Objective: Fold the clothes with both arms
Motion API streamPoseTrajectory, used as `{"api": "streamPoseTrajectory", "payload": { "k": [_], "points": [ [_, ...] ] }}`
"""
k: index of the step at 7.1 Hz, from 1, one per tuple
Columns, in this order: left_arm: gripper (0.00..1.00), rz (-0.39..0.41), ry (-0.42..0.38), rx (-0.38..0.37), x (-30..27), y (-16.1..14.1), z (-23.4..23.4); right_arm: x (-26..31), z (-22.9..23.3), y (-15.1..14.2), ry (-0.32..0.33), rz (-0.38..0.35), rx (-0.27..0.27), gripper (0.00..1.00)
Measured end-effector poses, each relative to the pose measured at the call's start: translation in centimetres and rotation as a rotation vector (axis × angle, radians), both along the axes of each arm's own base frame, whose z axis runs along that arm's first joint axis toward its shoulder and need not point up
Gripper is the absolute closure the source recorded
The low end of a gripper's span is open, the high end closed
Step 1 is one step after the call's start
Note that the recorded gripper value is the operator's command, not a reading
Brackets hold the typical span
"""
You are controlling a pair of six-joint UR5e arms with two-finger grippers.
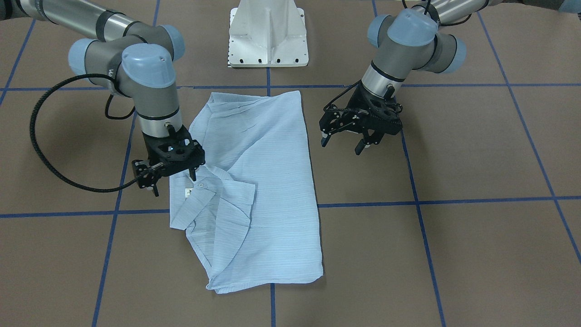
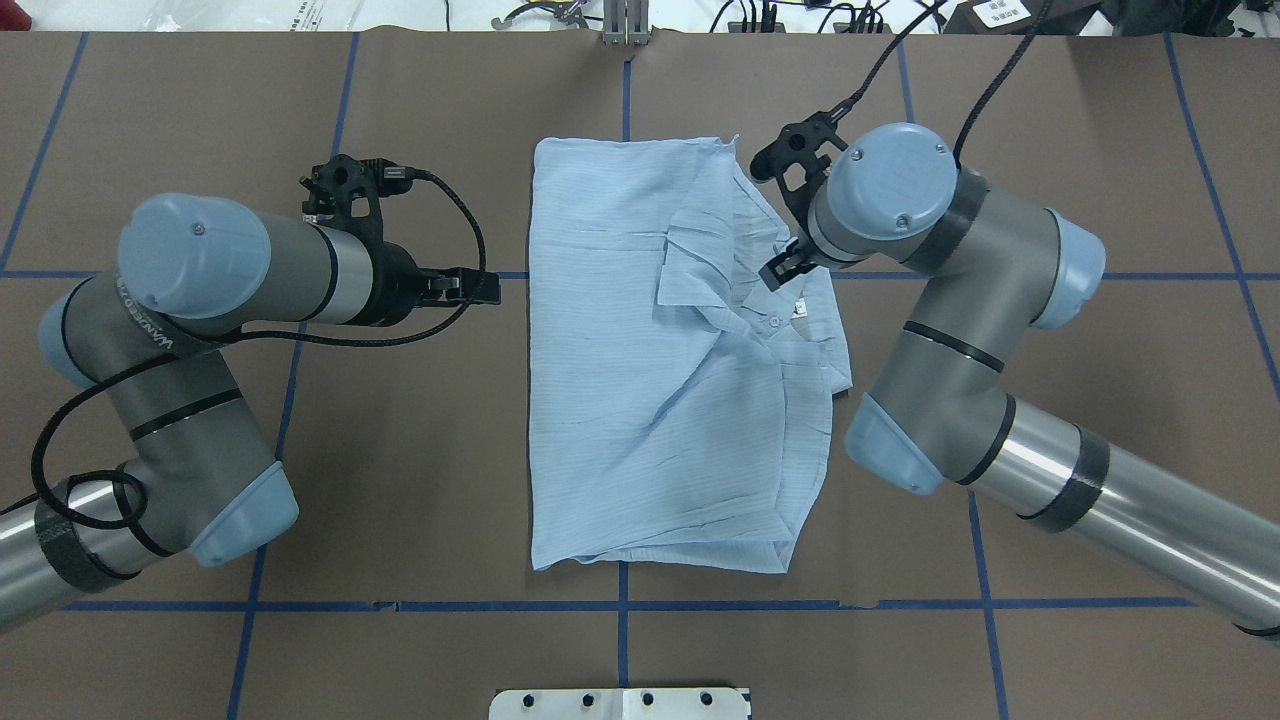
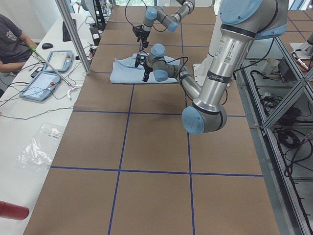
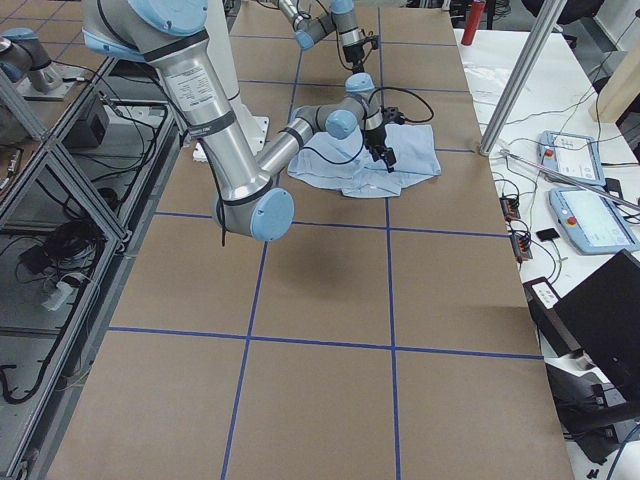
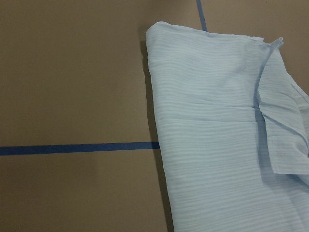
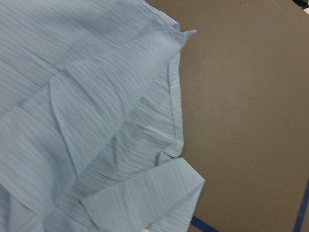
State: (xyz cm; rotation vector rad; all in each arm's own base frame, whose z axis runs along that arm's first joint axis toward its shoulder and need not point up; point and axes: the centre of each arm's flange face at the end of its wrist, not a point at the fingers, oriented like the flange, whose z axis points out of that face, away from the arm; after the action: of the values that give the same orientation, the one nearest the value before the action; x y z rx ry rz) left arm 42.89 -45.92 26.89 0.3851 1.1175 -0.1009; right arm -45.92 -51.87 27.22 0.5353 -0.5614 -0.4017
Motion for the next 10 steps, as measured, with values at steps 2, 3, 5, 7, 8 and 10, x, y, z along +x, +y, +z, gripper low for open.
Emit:
{"api": "streamPoseTrajectory", "payload": {
  "k": [2, 3, 5, 7, 8, 10],
  "points": [
    [0.00, 0.000, -0.006, 0.002, -0.2, -0.1, 0.3, -5.0, -3.1, 1.1, -0.030, -0.018, -0.016, 0.00],
    [0.00, -0.002, -0.009, 0.003, -0.4, -0.2, 0.4, -7.2, -3.5, 1.6, -0.022, -0.023, -0.022, 0.00],
    [0.00, -0.004, -0.010, 0.005, -0.7, -0.2, 0.5, -10.3, -3.4, 1.6, 0.014, -0.020, -0.023, 0.00],
    [0.00, -0.002, -0.009, 0.003, -0.7, -0.2, 0.4, -11.9, -2.0, 1.9, 0.051, -0.026, -0.028, 0.00],
    [0.00, -0.001, -0.009, 0.003, -0.6, -0.2, 0.4, -12.4, -1.3, 2.1, 0.067, -0.028, -0.029, 0.00],
    [0.00, 0.001, -0.008, 0.002, -0.5, -0.1, 0.4, -11.4, -0.2, 0.6, 0.085, -0.010, -0.035, 0.00]
  ]
}}
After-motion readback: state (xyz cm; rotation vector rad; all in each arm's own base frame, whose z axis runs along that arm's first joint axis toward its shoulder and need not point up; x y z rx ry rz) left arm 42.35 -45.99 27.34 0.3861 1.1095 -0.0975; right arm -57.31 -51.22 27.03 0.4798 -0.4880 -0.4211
